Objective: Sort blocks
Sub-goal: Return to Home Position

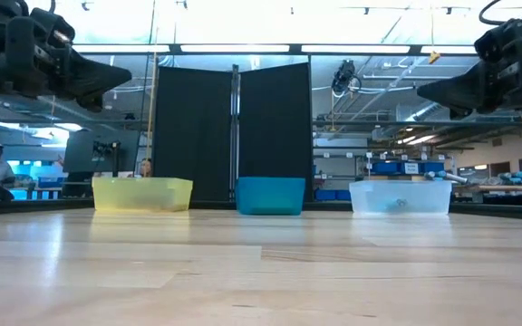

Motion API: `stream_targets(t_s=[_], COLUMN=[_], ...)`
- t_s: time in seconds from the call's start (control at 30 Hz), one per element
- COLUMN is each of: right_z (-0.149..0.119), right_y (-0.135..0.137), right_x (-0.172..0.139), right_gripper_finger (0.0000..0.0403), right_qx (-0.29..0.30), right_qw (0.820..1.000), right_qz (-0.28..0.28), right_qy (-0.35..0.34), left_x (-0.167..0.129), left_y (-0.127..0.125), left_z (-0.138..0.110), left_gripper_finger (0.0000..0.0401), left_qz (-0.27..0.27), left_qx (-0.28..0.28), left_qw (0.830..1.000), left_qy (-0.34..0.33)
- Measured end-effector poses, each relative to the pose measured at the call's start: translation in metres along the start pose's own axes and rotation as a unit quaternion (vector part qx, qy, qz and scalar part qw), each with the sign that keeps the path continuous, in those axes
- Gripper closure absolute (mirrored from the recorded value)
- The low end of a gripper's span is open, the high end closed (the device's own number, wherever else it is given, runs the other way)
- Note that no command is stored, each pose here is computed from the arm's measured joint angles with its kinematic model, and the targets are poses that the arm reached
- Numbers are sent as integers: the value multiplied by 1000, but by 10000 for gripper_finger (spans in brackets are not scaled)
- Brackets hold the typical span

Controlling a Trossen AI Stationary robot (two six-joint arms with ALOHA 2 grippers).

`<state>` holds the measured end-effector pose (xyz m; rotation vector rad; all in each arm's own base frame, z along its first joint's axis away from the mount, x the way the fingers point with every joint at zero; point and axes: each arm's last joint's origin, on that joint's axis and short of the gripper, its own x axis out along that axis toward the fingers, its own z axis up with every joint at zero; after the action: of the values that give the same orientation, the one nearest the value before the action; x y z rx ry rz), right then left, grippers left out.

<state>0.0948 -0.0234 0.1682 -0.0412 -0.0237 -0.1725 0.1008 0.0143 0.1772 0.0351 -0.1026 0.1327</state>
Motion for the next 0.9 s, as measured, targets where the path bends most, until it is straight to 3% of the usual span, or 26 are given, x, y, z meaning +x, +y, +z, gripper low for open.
stream_targets(t_s=[0.17, 0.27, 0.47, 0.7, 0.9], right_z=[-1, -1, -2, -1, 0], right_y=[-3, -4, -4, -3, -8], right_x=[0, 0, 0, 0, 0], right_gripper_finger=[395, 393, 379, 392, 395], right_qx=[7, 0, -4, -2, -13], right_qw=[998, 998, 998, 998, 990], right_qz=[-60, -66, -66, -64, -140], right_qy=[7, 8, 13, 4, 5], left_x=[-6, -5, -6, -6, -6], left_y=[3, 4, 4, 5, 5], left_z=[0, -4, -7, -8, -8], left_gripper_finger=[386, 386, 386, 386, 386], left_qz=[61, 76, 80, 85, 93], left_qx=[0, 7, 5, -6, -5], left_qw=[998, 997, 996, 996, 995], left_qy=[-1, 20, 32, 35, 35])
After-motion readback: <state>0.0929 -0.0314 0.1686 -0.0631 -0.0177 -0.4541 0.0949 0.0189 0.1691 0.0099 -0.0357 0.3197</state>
